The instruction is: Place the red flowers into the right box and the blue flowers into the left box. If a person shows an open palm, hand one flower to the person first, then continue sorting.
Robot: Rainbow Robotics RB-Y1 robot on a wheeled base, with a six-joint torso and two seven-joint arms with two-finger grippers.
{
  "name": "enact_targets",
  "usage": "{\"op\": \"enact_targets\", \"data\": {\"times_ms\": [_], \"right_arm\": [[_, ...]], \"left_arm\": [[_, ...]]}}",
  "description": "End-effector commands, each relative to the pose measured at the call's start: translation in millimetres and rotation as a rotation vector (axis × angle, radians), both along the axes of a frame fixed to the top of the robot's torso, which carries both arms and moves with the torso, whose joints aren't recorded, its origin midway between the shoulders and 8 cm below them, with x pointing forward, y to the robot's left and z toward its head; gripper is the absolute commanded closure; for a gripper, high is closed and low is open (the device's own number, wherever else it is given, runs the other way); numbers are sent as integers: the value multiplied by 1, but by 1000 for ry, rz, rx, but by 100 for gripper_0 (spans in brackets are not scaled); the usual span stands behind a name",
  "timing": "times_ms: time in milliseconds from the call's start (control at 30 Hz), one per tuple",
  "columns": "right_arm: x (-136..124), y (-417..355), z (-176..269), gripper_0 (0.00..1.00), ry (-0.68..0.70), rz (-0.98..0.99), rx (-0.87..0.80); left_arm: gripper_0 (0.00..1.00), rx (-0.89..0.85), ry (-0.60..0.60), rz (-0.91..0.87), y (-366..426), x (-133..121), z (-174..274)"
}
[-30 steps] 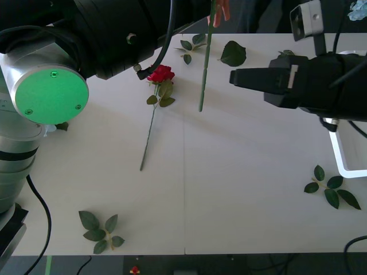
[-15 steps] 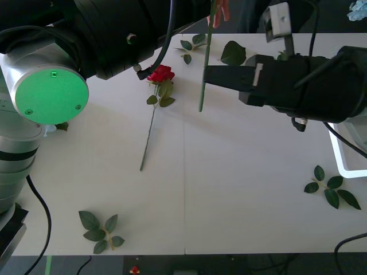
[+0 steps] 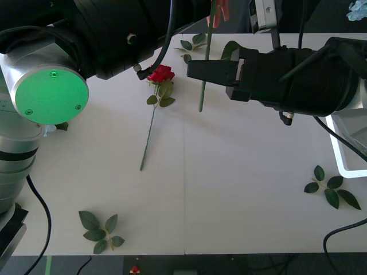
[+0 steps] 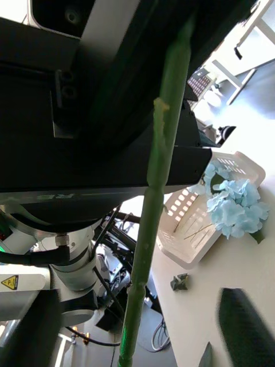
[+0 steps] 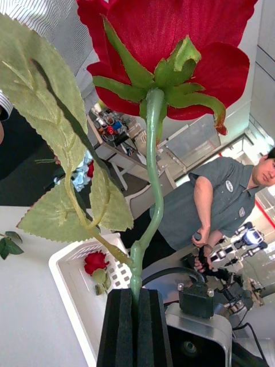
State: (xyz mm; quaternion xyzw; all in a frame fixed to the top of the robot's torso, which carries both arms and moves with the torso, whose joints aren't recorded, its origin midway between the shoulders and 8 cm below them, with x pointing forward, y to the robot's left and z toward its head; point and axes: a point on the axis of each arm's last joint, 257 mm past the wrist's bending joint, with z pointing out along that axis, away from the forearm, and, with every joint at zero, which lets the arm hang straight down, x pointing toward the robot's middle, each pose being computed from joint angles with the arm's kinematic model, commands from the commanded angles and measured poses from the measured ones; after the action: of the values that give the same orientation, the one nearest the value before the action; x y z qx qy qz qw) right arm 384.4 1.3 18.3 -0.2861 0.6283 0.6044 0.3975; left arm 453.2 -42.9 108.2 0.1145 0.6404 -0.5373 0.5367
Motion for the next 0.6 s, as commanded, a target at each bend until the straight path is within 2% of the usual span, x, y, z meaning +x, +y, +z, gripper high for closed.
{"op": "enact_targets", "data": {"times_ms": [33, 600], "right_arm": [[-7, 13, 20, 100, -62, 26, 29], [-9, 12, 24, 100, -58, 35, 38]], "left_arm": [[100, -54, 11, -54, -11, -22, 10], [100, -54, 11, -54, -11, -22, 10]]}}
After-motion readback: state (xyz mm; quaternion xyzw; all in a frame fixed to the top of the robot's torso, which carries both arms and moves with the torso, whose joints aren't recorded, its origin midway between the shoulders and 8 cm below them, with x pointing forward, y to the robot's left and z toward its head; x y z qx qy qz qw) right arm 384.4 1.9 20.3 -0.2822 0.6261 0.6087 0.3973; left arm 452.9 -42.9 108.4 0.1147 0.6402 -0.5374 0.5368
